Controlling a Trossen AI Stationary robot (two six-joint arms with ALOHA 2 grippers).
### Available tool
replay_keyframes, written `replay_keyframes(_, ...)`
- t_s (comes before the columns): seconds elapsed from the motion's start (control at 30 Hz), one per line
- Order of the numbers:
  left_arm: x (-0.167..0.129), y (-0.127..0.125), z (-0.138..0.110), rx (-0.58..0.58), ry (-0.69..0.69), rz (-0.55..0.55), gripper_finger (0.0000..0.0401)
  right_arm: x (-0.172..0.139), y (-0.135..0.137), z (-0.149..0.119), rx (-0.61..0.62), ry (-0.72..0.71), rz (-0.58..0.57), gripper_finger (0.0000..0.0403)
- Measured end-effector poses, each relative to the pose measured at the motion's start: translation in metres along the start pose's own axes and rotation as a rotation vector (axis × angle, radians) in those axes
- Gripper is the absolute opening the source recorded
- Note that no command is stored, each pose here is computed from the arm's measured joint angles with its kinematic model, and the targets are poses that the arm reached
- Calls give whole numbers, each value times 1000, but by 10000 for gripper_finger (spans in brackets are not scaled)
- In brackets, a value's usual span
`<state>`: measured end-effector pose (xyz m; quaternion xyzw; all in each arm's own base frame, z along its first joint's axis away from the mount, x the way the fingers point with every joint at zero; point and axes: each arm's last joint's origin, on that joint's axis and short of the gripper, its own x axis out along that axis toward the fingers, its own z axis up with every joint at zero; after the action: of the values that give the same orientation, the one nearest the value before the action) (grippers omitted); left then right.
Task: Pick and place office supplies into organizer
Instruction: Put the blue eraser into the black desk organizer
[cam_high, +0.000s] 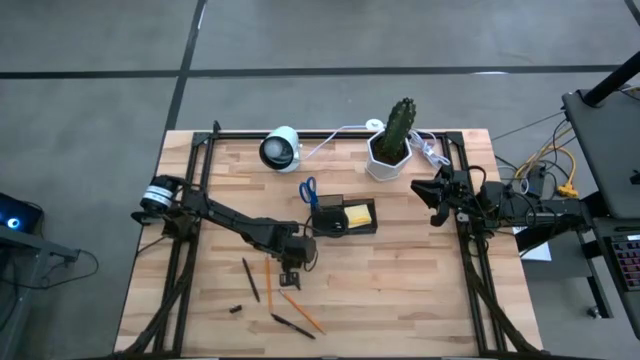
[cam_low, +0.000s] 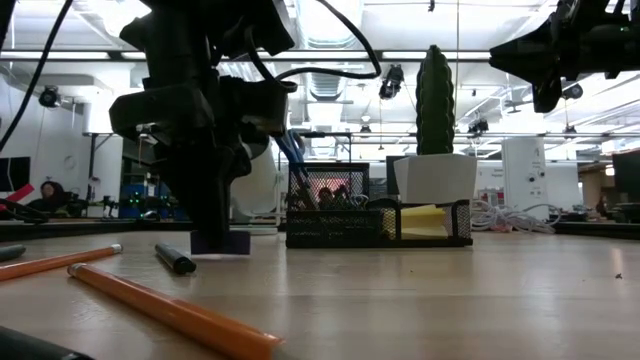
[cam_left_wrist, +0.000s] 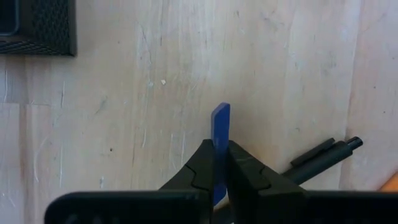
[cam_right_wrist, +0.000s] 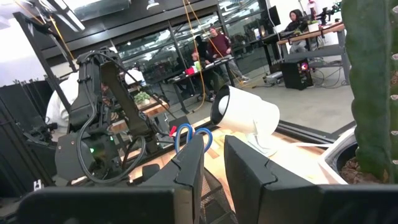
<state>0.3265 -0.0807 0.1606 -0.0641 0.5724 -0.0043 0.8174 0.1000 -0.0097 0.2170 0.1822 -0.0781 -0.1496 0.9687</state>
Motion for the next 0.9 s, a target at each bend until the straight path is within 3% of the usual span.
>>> replay_keyframes(0.63, -11, 2, 10, 44, -29, 6, 3, 0, 0, 0, 0, 0, 0, 54)
replay_keyframes(0.9, -36, 11, 17, 39, -134, 92, 3, 0, 0, 0, 0, 0, 0, 54)
